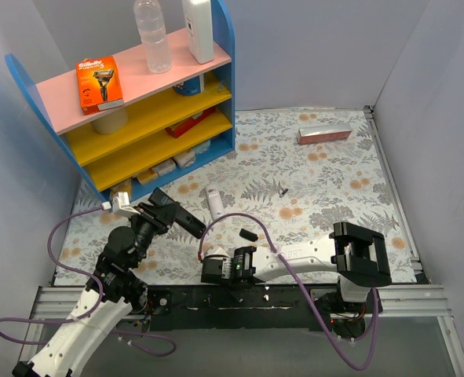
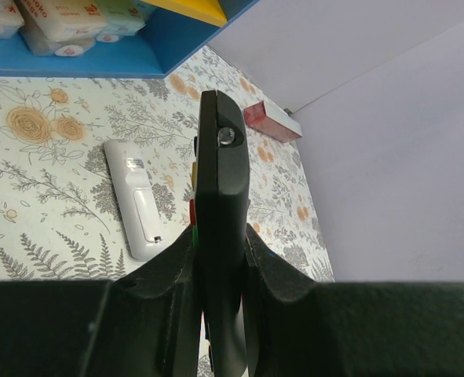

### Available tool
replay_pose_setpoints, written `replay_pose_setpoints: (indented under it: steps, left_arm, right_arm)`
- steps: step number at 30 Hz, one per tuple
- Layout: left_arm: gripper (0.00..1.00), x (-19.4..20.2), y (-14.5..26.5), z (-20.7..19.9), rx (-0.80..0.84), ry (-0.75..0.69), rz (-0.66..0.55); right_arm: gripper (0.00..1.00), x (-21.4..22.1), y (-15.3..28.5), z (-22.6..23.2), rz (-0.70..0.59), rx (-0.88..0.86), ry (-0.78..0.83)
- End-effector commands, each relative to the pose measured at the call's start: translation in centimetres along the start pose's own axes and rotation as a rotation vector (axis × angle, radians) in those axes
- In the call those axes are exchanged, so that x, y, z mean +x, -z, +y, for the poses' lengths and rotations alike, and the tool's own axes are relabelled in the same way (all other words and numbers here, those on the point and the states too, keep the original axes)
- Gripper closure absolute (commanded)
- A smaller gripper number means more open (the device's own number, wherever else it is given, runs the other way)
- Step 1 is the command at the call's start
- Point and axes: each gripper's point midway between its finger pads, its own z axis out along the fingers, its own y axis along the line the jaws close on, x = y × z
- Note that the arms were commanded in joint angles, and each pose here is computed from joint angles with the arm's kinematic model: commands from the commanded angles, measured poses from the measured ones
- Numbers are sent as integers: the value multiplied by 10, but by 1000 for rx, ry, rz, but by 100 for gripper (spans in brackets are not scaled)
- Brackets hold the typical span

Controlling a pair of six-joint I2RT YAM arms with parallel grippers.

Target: Load the batteries into the remote control

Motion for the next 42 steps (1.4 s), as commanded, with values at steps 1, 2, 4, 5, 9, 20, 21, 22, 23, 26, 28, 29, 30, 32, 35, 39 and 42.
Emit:
replay_pose_setpoints:
  steps: [1,2,4,5,9,20,21,22,23,26,28,29,30,32,35,39,42]
  left_arm:
    - [100,1,-2,-13,71,-13,8]
    - [100,7,-2,-12,77,-12,29]
    - [100,13,-3,-10,83,-5,45]
    - [100,19,-5,-5,71,-4,63]
    - [100,23,-9,8,10,-7,72]
    - [100,1,-15,32,-197,-46,2]
    - [100,-1,-15,33,-204,-48,-6]
    - [100,-4,-15,33,-210,-47,-17]
    - [100,-6,-15,34,-217,-48,-29]
    - [100,-7,-15,36,-229,-60,-34]
    - [100,-7,-18,35,-229,-75,-29]
    - [100,-8,-19,34,-226,-88,-26]
    - [100,-4,-22,36,-238,-96,-8]
    - [100,-4,-27,33,-227,-110,1]
    - [100,2,-35,35,-225,-109,34]
    - [100,5,-38,36,-206,-80,50]
    - [100,4,-38,37,-199,-70,52]
  right_arm:
    - [99,-28,30,-18,-85,53,155]
    - [99,-32,34,-23,-99,53,185]
    - [99,-38,32,-41,-89,47,295]
    - [99,-39,31,-47,-79,41,338]
    - [98,-55,26,-77,-58,7,420]
    - [95,-89,0,-83,-79,-173,780]
    - [94,-92,-1,-85,-86,-180,791]
    - [93,-96,-3,-86,-98,-172,797]
    - [92,-96,-7,-86,-93,-171,806]
    - [91,-95,-13,-86,-90,-178,831]
    - [89,-95,-15,-86,-87,-180,834]
    - [88,-94,-18,-88,-79,-173,835]
    - [86,-93,-19,-89,-71,-165,836]
    - [78,-92,-21,-93,-61,-147,833]
    - [65,-91,-23,-94,-52,-142,822]
    - [58,-90,-21,-101,-54,-102,807]
    - [57,-91,-20,-113,-55,-36,788]
